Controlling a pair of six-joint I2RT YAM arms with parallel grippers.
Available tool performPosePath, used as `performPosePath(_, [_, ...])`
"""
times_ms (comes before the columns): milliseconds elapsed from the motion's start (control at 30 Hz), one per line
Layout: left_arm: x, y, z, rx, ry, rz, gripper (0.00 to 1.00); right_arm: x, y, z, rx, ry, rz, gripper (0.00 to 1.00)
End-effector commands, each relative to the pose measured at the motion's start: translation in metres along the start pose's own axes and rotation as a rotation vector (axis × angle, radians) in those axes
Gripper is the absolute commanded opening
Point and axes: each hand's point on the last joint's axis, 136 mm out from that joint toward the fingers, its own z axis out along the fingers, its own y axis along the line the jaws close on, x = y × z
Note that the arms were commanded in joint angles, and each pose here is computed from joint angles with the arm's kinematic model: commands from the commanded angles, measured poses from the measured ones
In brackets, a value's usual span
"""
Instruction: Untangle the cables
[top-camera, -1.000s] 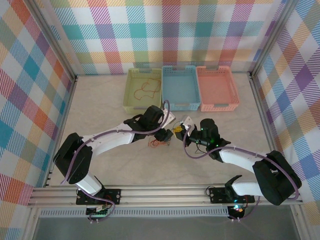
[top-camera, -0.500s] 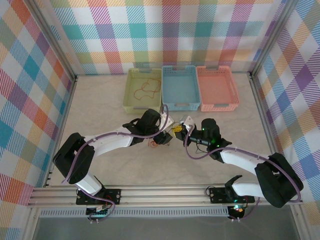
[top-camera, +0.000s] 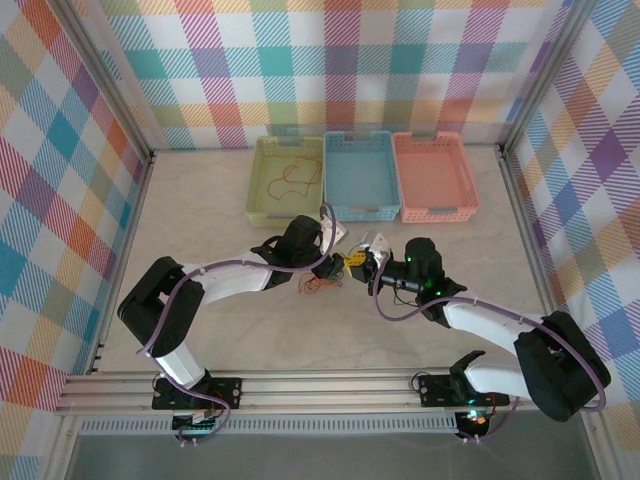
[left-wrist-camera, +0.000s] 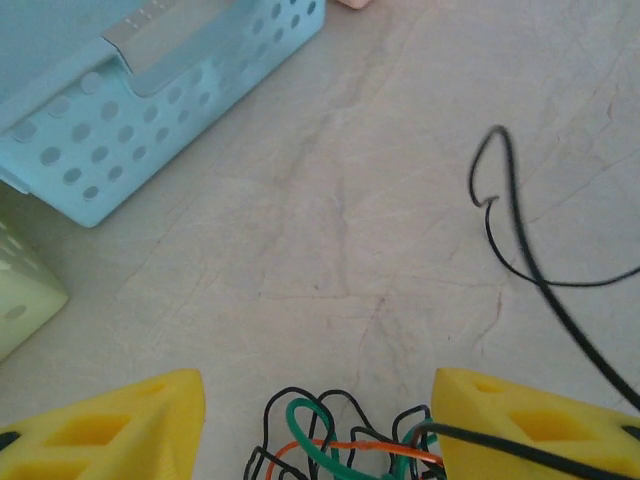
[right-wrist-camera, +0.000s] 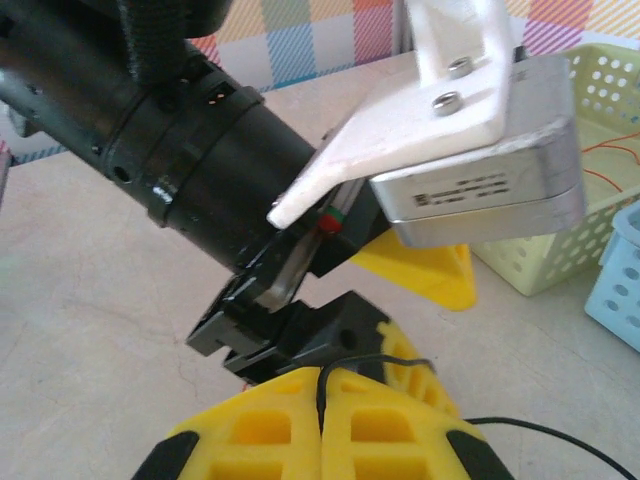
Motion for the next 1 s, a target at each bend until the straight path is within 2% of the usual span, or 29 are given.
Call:
performPosePath(0, [-0.010, 0.006, 0.000, -0.036, -0.049, -0.024, 0.61, -0.011, 0.018, -0.003, -0.100, -0.027, -0.009, 0.00])
performPosePath(367, [-0.012, 0.007, -0.005, -0.074, -0.065, -0.022, 0.58, -0.017, 0.053, -0.004, -0.313, -0.012, -0.011, 0.00])
performPosePath(667, [-0.012, 0.009, -0.008, -0.088, -0.076, -0.029, 0.58, -0.024, 0.071, -0.008, -0.411, -0.007, -0.012, 0.00])
performPosePath(967, [-0.012, 0.008, -0.009, -0.080, -0.075, -0.031, 0.57, -0.045, 0.106, -0.030, -0.578, -0.031, -0.054, 0.00])
